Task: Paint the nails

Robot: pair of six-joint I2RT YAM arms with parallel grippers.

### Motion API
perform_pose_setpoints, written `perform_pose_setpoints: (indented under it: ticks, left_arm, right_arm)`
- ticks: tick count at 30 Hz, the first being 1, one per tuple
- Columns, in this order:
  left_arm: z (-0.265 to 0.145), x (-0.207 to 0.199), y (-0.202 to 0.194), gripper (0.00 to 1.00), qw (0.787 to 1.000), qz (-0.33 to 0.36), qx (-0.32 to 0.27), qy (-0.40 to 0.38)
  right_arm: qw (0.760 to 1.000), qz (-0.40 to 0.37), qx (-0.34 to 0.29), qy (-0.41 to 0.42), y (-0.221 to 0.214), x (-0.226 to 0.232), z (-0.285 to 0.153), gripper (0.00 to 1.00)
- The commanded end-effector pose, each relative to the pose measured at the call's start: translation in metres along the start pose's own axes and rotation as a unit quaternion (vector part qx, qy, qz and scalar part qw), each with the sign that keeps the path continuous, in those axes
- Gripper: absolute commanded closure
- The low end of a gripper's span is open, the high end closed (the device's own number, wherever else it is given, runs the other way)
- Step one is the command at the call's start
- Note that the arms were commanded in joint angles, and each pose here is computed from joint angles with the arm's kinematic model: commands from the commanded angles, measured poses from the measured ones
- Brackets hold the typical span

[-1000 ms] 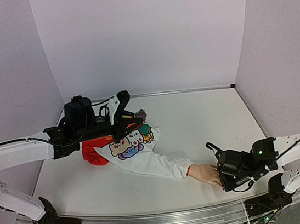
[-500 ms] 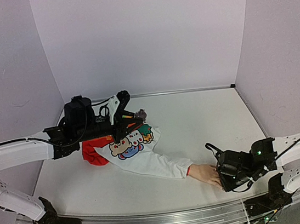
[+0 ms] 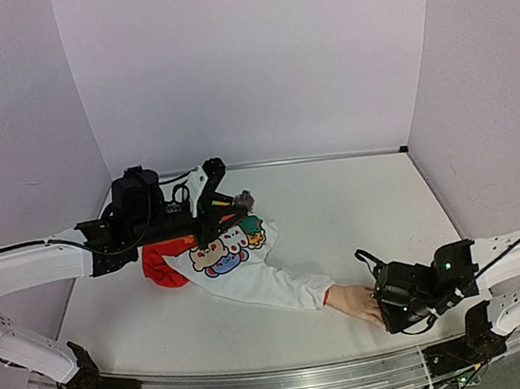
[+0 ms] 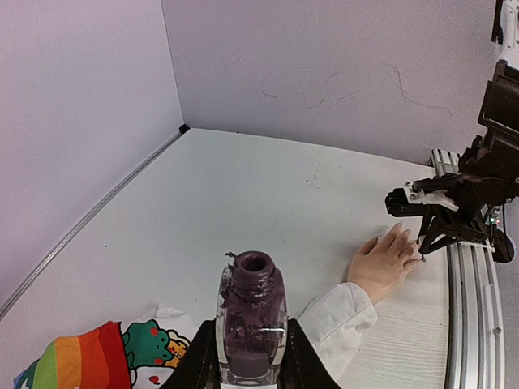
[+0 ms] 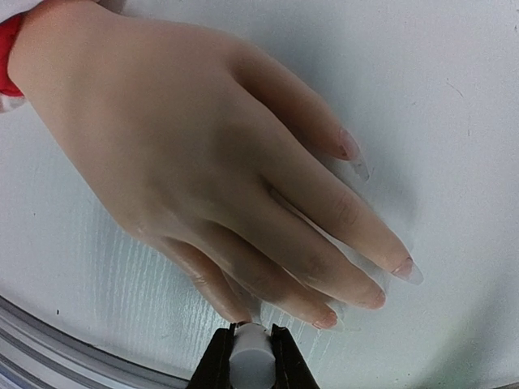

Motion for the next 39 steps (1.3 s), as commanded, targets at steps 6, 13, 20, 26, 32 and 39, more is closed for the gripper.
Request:
perform_pose_setpoints:
  ticks: [6,13,20,26,32,39]
  left_arm:
    - [-0.0102,0.0037,0.0262,1.0,0.999,0.012,-0.042,0.015]
    - [-0.0108,0.0034,0.0269,1.0,0.999,0.013,-0.043,0.016]
    - [-0.0108,0.0033,0.0262,1.0,0.999,0.012,-0.043,0.016]
    - [-0.011,0.0033,0.0267,1.0,0.999,0.012,-0.044,0.016]
    - [-0.0113,0.0033,0.0266,1.0,0.999,0.012,-0.043,0.016]
    - [-0.0113,0.0031,0.0262,1.0,0.999,0.012,-0.042,0.016]
  right_arm:
    - [1.0,0.007,-0.014,0.005,0.0072,0.0064,-0.0079,1.0]
    - [1.0,0.007,-0.012,0.003,0.0068,0.006,-0.0077,1.0]
    - [1.0,0.006,-0.012,0.003,0.0066,0.0056,-0.0079,1.0]
    - [1.0,0.005,-0.006,0.0,0.0047,0.0044,-0.0058,1.0]
    - [1.0,0.002,0.002,-0.004,0.0041,0.0059,-0.0038,1.0]
    - [1.0,0.001,0.006,-0.005,0.0045,0.008,-0.0035,1.0]
Point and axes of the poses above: each gripper's point midway between its finger pads, its own z axis out along the fingers, its own x axis along the line the jaws close on, y = z × x, the point moved 9 cm from there along -z, back along the fingers, and after that the axes turned 6 degrees about z, right-handed, at the moved point
